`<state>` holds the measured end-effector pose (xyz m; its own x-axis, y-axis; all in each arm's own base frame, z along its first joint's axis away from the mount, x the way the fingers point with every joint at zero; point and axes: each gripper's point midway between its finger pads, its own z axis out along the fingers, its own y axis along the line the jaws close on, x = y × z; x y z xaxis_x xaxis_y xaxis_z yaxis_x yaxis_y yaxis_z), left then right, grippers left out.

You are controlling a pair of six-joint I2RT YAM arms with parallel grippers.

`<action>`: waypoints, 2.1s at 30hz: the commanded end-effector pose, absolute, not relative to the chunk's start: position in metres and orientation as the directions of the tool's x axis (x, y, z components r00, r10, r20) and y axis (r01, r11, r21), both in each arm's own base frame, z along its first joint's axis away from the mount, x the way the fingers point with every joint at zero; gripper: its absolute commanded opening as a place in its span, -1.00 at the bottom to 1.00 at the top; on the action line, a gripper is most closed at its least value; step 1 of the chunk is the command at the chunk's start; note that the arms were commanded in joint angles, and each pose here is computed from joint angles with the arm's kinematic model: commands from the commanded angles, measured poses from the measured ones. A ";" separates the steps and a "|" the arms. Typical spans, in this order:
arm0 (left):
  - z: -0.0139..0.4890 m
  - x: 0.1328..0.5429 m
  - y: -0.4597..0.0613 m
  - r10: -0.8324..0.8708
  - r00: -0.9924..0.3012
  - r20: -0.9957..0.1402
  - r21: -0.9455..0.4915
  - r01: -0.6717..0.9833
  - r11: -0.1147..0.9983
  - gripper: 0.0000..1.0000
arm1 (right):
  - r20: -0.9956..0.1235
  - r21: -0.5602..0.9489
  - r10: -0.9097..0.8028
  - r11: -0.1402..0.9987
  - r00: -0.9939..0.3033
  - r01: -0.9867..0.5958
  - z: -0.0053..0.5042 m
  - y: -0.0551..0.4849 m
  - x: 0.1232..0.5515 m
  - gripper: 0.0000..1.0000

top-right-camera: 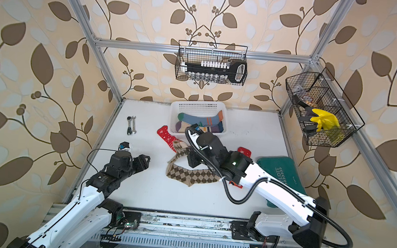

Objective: Place the socks together as a pair
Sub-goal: Pick up the sock at the center of the board, then flatten out the sock at the center of the board.

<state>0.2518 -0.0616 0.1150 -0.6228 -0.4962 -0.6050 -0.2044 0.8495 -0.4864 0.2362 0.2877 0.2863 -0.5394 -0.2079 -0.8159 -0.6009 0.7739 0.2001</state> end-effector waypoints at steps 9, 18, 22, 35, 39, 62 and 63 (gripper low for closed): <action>0.153 0.271 -0.075 -0.489 -0.612 -0.621 -0.529 -0.133 0.838 0.39 | -0.841 0.053 -0.253 0.841 -0.478 -0.538 0.314 0.174 0.195 -1.00; 0.149 0.273 -0.080 -0.467 -0.649 -0.600 -0.518 -0.129 0.845 0.41 | -0.674 0.275 -0.395 0.650 -0.624 -0.709 0.259 0.259 0.213 -0.79; 0.140 0.270 -0.080 -0.453 -0.672 -0.585 -0.504 -0.137 0.853 0.41 | -0.587 0.373 -0.470 0.565 -0.659 -0.736 0.220 0.312 0.219 -0.71; 0.120 0.265 -0.076 -0.437 -0.699 -0.566 -0.466 -0.166 0.869 0.41 | -0.486 0.458 -0.576 0.473 -0.658 -0.752 0.148 0.406 0.188 -0.12; 0.112 0.268 -0.089 -0.409 -0.749 -0.521 -0.483 -0.136 0.865 0.44 | -0.495 0.418 -0.487 0.593 -0.720 -0.688 0.152 0.369 0.211 -0.09; 0.082 0.155 -0.226 0.231 -0.819 -0.525 -0.123 0.342 0.932 0.52 | -0.172 0.525 0.093 0.851 -0.981 -0.012 0.052 0.162 0.204 0.01; 0.080 0.152 -0.230 0.240 -0.816 -0.526 -0.114 0.347 0.931 0.52 | -0.170 0.520 0.095 0.854 -0.981 -0.007 0.049 0.161 0.202 0.01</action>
<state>0.1510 -0.2249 0.0733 -0.8322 0.2635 -0.4879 0.3751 0.9155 -0.1455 0.2050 0.1578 0.0509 -0.9813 0.0759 -0.1767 -0.0210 0.8710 0.4908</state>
